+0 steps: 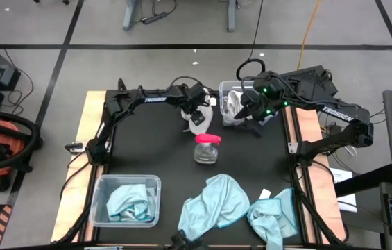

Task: Sort microfiber towel by color & place in baskets
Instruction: Put the gray towel into the top transparent bin

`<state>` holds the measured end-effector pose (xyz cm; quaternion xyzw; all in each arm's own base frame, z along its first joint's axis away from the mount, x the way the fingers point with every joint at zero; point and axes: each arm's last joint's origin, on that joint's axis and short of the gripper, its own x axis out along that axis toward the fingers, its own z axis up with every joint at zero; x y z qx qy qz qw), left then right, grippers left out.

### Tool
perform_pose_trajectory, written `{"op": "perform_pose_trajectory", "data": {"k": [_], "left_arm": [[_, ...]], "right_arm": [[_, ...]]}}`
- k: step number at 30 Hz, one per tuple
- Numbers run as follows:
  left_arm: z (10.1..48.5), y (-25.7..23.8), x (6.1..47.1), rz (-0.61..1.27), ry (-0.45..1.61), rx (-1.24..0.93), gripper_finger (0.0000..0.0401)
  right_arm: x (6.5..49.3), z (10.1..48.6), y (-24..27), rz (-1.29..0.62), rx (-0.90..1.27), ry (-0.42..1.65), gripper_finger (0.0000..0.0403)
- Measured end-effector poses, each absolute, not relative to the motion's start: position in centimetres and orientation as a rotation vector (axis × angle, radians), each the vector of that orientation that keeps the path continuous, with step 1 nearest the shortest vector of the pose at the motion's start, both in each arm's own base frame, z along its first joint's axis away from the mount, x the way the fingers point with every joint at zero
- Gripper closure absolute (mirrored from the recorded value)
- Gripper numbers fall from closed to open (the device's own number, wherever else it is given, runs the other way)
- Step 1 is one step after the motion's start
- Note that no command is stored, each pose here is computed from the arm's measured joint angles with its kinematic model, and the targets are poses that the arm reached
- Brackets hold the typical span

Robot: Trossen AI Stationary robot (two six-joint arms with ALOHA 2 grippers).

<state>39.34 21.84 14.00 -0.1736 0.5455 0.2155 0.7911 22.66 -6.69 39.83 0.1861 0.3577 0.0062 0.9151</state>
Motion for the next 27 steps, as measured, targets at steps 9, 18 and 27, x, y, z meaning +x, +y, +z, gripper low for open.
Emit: {"op": "perform_pose_trajectory", "data": {"k": [9,18,27], "left_arm": [[14.1,22.2,38.2,0.427,1.259,-0.353,0.0376],[18.7,22.2,37.1,0.409,1.169,-0.365,0.0385],[26.0,21.1,35.4,0.446,0.988,-0.323,0.0385]], "right_arm": [[22.9,39.8,-5.7,0.052,0.37,0.753,0.0156],[22.9,39.8,-5.6,0.056,0.36,0.754,0.0156],[23.2,40.1,-5.8,0.021,0.284,0.705,0.0156]]}}
